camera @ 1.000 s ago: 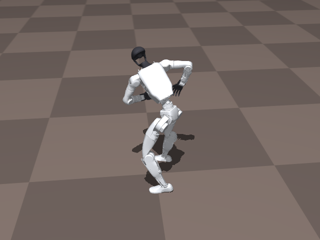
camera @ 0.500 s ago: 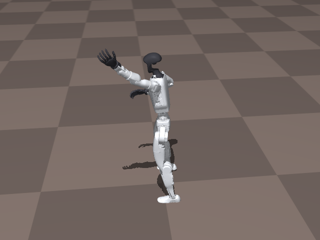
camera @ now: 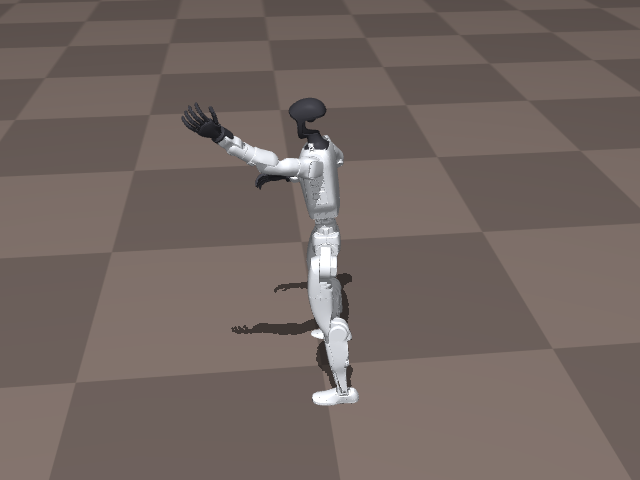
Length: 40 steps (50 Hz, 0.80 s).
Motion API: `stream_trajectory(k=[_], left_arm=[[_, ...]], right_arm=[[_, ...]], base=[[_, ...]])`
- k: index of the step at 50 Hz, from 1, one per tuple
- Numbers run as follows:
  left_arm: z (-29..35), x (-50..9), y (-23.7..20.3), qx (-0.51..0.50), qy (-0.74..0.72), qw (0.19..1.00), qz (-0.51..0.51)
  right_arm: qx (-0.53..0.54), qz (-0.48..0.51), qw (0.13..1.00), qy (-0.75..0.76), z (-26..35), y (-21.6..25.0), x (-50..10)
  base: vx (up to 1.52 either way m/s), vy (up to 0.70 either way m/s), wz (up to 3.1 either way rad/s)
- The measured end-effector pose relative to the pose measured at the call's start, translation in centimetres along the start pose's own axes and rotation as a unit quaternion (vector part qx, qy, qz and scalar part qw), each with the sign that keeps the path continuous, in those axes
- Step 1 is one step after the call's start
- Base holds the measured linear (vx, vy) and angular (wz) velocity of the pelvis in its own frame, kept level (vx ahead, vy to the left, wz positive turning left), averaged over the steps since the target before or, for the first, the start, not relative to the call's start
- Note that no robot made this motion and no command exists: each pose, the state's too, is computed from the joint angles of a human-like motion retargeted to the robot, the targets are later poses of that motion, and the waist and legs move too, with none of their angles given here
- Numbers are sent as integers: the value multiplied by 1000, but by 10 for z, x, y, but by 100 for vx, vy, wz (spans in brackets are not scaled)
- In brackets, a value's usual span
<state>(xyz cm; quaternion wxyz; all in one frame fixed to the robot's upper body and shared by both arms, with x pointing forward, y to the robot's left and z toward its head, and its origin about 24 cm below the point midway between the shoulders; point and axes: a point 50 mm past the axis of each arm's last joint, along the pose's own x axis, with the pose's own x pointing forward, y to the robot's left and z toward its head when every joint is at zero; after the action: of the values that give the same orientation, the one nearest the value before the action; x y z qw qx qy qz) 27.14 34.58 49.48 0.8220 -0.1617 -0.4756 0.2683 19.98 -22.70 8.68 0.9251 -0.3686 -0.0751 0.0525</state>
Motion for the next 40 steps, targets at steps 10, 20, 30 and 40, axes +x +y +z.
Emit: stream_trajectory(k=[10, 20, 30, 40], left_arm=[[-113, -105, -67, 22, 133, 938, -320], [-200, -284, -101, 39, 295, 772, -562], [-229, -420, -100, -14, 412, 689, -597], [-220, -477, -107, -53, 464, 626, -625]], right_arm=[[-15, -28, 999, -10, 1, -6, 4], [-36, -94, 995, -15, 2, -29, 11], [-227, -188, 954, -49, 7, -69, 9], [-217, -213, 953, 8, -11, -70, -10]], base=[[-14, -13, -64], [-15, -11, -80], [-15, 1, -105], [-15, 13, -75]])
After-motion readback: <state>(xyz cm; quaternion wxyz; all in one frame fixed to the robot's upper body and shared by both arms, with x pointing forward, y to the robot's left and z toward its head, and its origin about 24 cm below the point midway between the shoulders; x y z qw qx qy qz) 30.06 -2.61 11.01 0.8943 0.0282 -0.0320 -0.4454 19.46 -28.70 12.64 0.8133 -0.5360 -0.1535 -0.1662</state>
